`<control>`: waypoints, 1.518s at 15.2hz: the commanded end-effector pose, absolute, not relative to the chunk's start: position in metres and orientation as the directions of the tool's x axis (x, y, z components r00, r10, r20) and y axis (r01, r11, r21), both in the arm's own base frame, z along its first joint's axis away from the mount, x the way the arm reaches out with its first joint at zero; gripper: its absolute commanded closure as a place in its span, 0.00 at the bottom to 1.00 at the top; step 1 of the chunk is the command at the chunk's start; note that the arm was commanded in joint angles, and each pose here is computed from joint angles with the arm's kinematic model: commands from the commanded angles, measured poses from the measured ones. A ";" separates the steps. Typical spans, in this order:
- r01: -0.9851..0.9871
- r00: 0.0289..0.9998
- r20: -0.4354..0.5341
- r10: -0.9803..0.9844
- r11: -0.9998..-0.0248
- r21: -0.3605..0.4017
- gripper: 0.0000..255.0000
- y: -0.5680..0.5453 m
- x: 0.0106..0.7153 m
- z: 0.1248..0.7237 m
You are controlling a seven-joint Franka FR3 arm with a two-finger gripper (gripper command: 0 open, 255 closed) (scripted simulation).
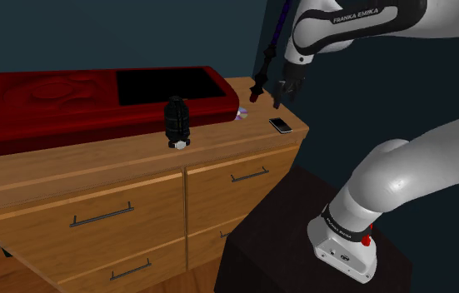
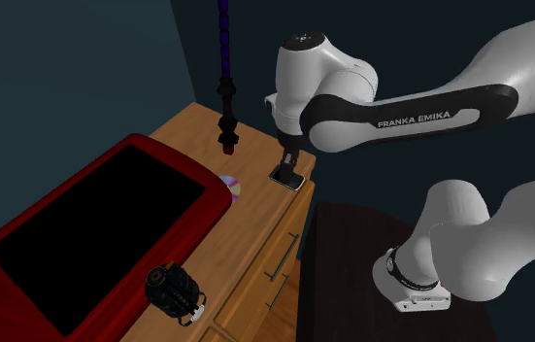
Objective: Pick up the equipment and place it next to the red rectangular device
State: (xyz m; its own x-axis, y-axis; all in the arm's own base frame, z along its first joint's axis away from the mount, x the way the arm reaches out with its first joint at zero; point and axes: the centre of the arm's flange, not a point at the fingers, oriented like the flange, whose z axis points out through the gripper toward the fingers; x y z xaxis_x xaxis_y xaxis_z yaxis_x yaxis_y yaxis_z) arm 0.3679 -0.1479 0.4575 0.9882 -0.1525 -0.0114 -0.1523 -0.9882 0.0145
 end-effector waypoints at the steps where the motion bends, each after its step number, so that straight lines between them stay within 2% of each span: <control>1: -0.181 0.983 -0.013 -0.181 -0.983 -0.002 0.00 -0.167 0.372 0.436; 7: -0.265 0.964 -0.026 -0.264 -0.963 -0.055 0.00 -0.224 0.384 0.374; 15: -0.270 0.963 -0.027 -0.269 -0.961 -0.058 0.00 -0.225 0.384 0.331; 23: -0.270 0.963 -0.027 -0.269 -0.961 -0.058 0.00 -0.225 0.384 0.331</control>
